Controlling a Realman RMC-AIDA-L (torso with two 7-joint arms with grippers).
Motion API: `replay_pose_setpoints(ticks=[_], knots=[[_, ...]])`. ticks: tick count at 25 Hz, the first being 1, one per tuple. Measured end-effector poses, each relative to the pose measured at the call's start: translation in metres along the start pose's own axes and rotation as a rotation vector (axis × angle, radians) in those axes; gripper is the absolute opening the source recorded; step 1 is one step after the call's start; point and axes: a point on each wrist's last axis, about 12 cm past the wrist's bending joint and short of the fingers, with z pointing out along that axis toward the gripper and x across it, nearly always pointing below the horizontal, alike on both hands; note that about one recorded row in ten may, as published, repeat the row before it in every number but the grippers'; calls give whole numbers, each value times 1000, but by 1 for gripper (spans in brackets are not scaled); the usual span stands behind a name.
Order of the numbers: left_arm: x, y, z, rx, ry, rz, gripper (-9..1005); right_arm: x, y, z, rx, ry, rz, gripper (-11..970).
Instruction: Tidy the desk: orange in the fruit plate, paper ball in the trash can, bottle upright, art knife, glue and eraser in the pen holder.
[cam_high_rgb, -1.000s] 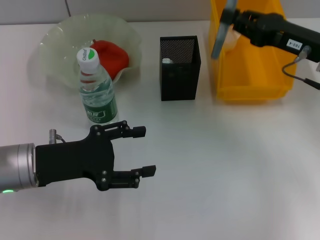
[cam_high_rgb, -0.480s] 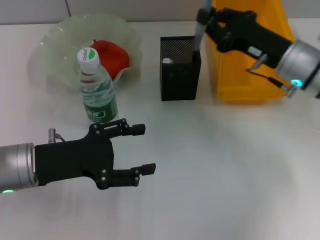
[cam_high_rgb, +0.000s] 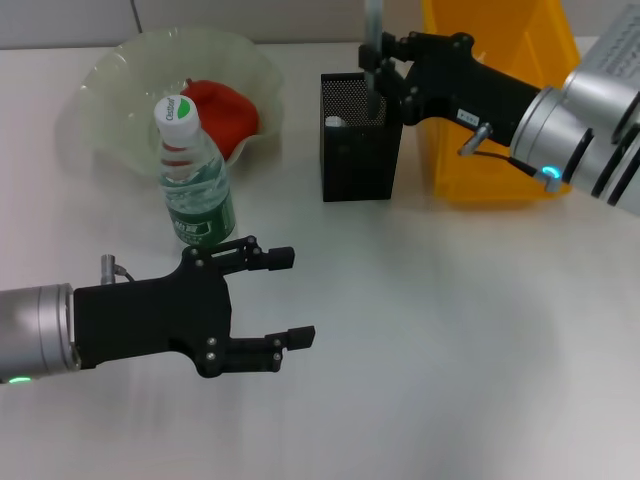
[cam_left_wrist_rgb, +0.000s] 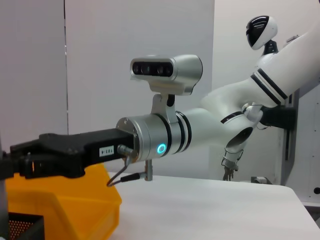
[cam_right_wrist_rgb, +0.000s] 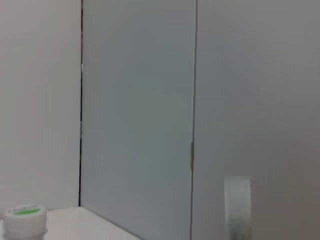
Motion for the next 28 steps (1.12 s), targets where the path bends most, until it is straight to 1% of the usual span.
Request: replay_pose_setpoints(ticks=[2, 11, 13, 15, 18, 19, 20, 21, 23, 24, 25, 26, 28], knots=[[0, 0, 1, 1, -1, 1, 810, 1, 1, 0, -1, 2, -6, 156], [-1, -1, 1, 10, -7, 2, 810, 6, 3, -8, 8, -14, 9, 321], [-1, -1, 1, 10, -7, 2, 810, 5, 4, -14, 12, -46, 22, 358], [-2, -3, 0, 28, -25, -3, 810, 4, 4, -24, 31, -105, 54, 437], [-5, -4, -1, 40, -44, -4, 810, 4, 4, -50, 80, -211, 90, 555], [-5, -4, -1, 42, -52, -3, 810, 4, 3, -58, 91, -235, 100, 573], [-6, -4, -2, 41, -60, -2, 810, 5, 2, -73, 105, -260, 126, 591], [-7, -4, -2, 37, -67, -2, 810, 5, 2, -73, 105, -260, 126, 610], [-7, -5, -3, 32, -75, -3, 810, 6, -1, -86, 115, -266, 156, 646], [-7, -5, -4, 30, -79, -4, 810, 7, -1, -92, 118, -268, 172, 736], [-8, -5, -4, 30, -82, -4, 810, 9, 1, -105, 115, -272, 192, 826], [-8, -5, -4, 31, -84, -4, 810, 9, 1, -105, 115, -272, 192, 826], [-8, -5, -4, 31, -86, -4, 810, 14, 7, -118, 86, -255, 196, 825]])
